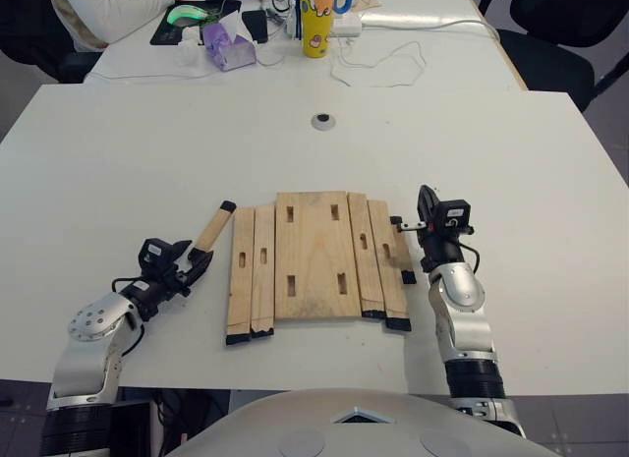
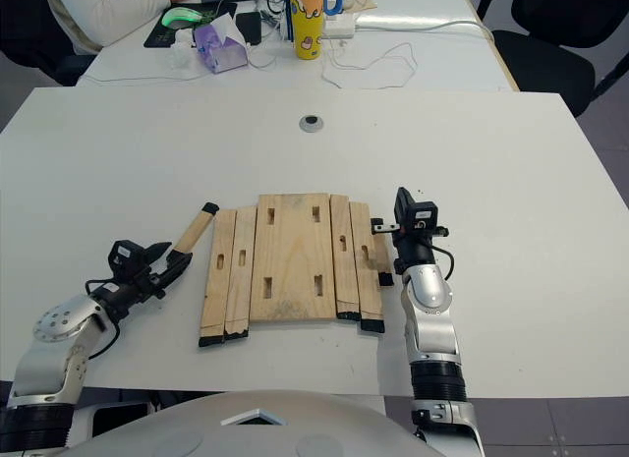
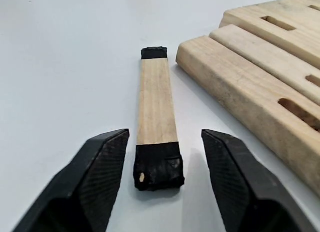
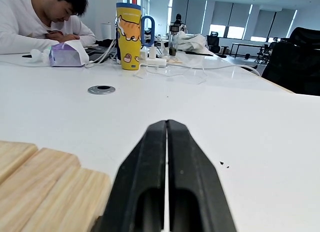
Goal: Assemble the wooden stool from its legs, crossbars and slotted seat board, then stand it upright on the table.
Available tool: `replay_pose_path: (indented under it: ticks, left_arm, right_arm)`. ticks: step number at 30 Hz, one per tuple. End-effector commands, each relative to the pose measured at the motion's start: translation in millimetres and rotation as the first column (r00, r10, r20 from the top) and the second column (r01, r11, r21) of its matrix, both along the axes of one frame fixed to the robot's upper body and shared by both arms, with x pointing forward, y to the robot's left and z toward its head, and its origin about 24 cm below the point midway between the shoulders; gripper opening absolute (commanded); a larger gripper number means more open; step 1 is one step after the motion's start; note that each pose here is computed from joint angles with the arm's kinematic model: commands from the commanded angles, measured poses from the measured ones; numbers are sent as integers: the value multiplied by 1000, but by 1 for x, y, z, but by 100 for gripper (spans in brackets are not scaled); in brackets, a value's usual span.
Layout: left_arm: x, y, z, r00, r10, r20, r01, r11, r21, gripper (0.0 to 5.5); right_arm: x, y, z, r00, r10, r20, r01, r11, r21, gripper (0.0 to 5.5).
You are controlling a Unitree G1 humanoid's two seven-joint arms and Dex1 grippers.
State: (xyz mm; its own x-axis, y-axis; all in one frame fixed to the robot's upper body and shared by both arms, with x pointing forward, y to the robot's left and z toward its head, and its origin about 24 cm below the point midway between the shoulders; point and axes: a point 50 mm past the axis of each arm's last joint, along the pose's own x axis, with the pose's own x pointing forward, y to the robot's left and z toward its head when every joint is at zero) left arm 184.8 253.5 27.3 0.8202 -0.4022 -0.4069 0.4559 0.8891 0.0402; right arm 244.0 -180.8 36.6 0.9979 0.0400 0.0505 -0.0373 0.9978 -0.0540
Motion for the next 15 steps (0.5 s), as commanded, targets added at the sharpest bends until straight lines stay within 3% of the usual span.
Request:
replay_pose_path:
  ticks: [1,11,15]
  left_arm:
    - [-2,1,-5,1000,2,-18,-1,999,41,267]
    - [-1,-3,-5,1000,3,-4,-3,999,35,135]
    - [4,-7,-1,999,15,42,-16,1000,24,134]
  right_arm:
    - [4,2,2,1000,12,10,-12,1000,-7,0]
    - [5,2,3,1000,14,12,-14,1000,-6,0]
    - [7,3,7,1000,18,24,-18,1000,-5,0]
